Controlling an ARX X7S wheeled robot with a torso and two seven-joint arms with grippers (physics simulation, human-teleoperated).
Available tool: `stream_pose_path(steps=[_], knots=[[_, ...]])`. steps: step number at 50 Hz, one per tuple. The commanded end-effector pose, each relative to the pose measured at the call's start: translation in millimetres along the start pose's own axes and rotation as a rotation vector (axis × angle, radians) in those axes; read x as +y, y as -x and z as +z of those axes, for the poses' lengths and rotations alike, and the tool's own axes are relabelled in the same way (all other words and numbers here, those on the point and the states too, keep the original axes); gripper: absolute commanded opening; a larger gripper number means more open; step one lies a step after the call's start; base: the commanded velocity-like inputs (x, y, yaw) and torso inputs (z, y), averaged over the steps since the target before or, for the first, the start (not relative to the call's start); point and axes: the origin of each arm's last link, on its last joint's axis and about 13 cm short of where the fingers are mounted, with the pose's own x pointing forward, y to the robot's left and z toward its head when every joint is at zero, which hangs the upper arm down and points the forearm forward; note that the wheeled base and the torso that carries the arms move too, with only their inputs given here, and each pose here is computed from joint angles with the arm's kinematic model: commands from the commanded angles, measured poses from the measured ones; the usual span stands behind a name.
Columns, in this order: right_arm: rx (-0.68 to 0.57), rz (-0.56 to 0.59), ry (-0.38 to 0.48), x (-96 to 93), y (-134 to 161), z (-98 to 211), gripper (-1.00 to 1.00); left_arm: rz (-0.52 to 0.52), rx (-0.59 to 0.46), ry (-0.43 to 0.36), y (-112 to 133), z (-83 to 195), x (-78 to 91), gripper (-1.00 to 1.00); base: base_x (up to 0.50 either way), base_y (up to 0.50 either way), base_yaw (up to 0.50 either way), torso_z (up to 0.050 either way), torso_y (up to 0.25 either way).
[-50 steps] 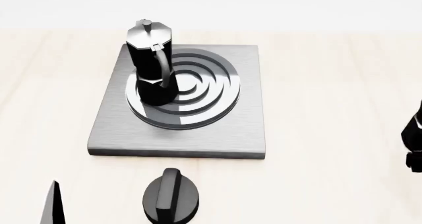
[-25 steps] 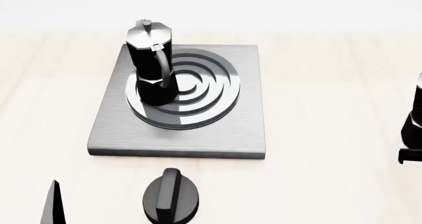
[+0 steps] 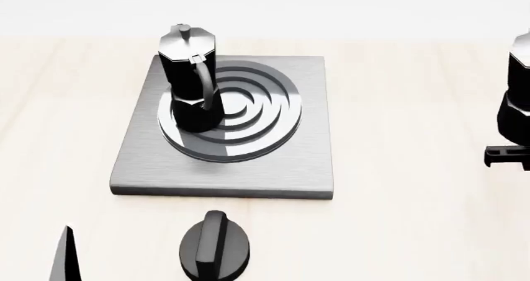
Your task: Put both moka pots on the stove.
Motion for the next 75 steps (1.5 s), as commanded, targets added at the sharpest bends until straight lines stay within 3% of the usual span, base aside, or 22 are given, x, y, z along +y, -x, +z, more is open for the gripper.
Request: stream_pose_path(steps=[1,17,24,30,39,46,75], knots=[[-0.140,0.036,0.018,14.0,-7,39,-1.00,-0.004,0.003,-0.003,1,1,-1.8,1.00,0.00,0.00,0.00,0.000,0.000],[-0.215,0.264,0.007,61.3,-29,67,-1.00,0.002,-0.001,0.002,1,4,0.0,1.00,0.00,0.00,0.00,0.000,0.001],[-0.225,0.427,-0.060,69.9,-28,76,-1.00,0.001,-0.002,0.003,1,5,0.3,1.00,0.00,0.00,0.00,0.000,0.001],[-0.212,0.486,-0.117,71.4,-27,76,-1.00,0.003,-0.005,0.002,1,6,0.5,1.00,0.00,0.00,0.00,0.000,0.002],[-0.229,0.553,-0.208,69.4,-24,84,-1.00,0.001,-0.003,0.001,1,6,0.1,1.00,0.00,0.00,0.00,0.000,0.001],[-0.225,0.582,-0.232,75.2,-26,86,-1.00,0.001,-0.003,0.002,0,6,0.2,1.00,0.00,0.00,0.00,0.000,0.000],[-0.212,0.640,-0.174,120.2,-47,89,-1.00,0.008,-0.006,0.007,0,7,1.9,1.00,0.00,0.00,0.00,0.000,0.001]])
